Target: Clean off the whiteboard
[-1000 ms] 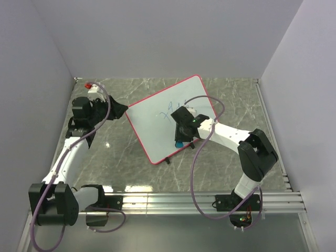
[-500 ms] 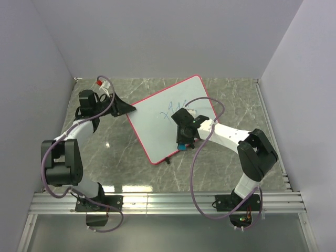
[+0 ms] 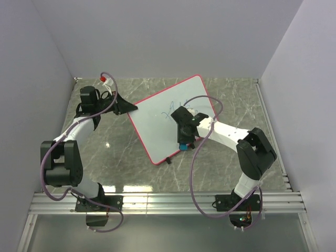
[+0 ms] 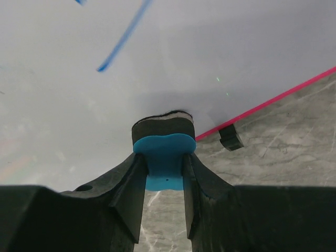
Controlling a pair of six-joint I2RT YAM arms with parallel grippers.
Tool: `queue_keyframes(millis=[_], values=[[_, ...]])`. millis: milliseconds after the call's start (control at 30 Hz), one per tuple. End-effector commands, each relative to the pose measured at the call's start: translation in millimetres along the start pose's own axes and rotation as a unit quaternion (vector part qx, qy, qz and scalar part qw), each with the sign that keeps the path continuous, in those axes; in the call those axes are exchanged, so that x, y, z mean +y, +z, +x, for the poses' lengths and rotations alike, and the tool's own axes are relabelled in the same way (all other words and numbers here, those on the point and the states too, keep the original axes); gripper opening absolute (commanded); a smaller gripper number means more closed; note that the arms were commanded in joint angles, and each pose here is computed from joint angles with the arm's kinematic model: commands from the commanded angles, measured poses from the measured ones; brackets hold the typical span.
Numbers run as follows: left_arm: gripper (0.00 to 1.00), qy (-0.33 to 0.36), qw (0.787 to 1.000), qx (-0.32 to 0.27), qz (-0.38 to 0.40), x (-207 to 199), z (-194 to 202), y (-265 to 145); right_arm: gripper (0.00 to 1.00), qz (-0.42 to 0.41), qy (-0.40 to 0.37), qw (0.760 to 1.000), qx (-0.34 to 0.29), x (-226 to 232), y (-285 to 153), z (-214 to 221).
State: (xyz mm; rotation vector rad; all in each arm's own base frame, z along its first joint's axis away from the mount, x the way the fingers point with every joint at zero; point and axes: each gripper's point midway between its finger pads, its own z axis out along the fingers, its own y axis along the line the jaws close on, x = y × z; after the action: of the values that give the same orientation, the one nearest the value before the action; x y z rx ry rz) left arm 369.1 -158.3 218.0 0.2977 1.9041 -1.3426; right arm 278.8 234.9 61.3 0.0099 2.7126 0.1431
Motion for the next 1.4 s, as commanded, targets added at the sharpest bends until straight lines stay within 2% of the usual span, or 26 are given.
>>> queue_keyframes(millis=[0,100,300,500,667,833,1067,1167,1333,1367], values=[[0.00,0.048,0.998,0.036,0.018,-17,24,5,0.00,-0.054,0.004,0.997,-0.051,31,-3,-45],[0.00,0.059,0.997,0.039,0.000,-14,30,4,0.00,-0.084,0.018,0.992,-0.087,53,-19,-87],[0.00,0.062,0.997,0.055,-0.008,-15,39,7,0.00,-0.095,0.014,0.987,-0.131,84,-33,-152],[0.00,0.068,0.996,0.054,-0.013,-19,42,5,0.00,-0.123,0.017,0.981,-0.150,116,-45,-190],[0.00,0.074,0.996,0.050,-0.018,-22,41,2,0.00,-0.115,0.017,0.982,-0.148,110,-43,-187],[0.00,0.079,0.995,0.048,-0.022,-22,38,2,0.00,-0.100,0.017,0.987,-0.121,85,-29,-146],[0.00,0.084,0.995,0.043,-0.028,-22,35,1,0.00,-0.083,-0.021,0.992,-0.089,59,-19,-71],[0.00,0.084,0.995,0.043,-0.027,-23,35,1,0.00,-0.083,-0.013,0.993,-0.080,52,-15,-57],[0.00,0.085,0.995,0.042,-0.028,-25,37,0,0.00,-0.098,-0.012,0.991,-0.087,67,-22,-70],[0.00,0.087,0.995,0.042,-0.030,-24,37,0,0.00,-0.105,-0.011,0.990,-0.097,77,-26,-84]])
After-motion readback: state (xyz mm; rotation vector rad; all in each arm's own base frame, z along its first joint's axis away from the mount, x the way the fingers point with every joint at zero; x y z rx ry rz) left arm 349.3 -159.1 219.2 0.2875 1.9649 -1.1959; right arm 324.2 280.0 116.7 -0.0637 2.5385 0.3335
